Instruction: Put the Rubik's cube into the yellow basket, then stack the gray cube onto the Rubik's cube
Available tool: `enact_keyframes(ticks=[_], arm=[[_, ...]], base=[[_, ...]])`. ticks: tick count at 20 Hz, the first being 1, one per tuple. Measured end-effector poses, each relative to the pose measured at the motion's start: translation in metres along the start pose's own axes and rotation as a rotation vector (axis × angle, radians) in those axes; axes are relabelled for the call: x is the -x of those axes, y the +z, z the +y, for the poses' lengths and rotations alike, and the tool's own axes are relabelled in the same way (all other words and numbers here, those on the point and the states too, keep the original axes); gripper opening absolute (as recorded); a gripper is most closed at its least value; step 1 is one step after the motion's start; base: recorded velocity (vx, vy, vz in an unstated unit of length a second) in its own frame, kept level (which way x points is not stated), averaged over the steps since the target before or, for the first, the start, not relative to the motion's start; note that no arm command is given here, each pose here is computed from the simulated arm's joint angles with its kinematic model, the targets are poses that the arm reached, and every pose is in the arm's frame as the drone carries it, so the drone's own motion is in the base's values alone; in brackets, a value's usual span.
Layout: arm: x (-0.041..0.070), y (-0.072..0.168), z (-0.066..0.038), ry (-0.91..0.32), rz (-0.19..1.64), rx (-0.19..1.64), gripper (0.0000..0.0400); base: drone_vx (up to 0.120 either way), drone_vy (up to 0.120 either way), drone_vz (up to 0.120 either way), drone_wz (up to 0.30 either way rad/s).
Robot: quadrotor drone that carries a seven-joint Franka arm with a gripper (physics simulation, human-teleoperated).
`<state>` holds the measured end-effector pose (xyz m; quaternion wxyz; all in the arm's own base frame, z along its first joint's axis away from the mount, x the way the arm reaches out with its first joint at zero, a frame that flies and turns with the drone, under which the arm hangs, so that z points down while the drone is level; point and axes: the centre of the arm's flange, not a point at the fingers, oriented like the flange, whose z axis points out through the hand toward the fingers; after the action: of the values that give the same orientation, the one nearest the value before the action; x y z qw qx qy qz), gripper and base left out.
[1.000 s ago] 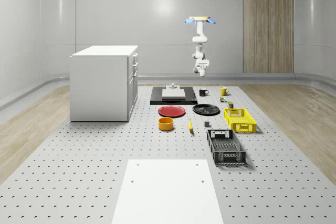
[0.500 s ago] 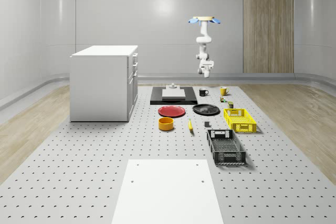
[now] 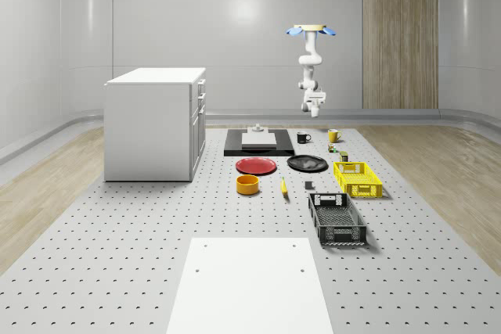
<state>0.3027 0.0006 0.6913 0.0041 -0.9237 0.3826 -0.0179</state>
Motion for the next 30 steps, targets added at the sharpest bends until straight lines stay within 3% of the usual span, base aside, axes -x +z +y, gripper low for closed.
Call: enact_keyframes(ticks=[7, 19, 24, 30], arm=[[0.001, 0.0, -0.001, 0.0, 0.014, 0.006, 0.04], [0.011, 0.001, -0.009, -0.002, 0.115, 0.094, 0.04], [0.025, 0.006, -0.023, -0.004, 0.26, 0.235, 0.04], [0.057, 0.04, -0.054, -0.012, 0.663, 0.636, 0.04]], base=[[0.12, 0.12, 0.0, 0.0], [0.12, 0.0, 0.0, 0.0], [0.12, 0.088, 0.0, 0.0], [0.12, 0.067, 0.0, 0.0]])
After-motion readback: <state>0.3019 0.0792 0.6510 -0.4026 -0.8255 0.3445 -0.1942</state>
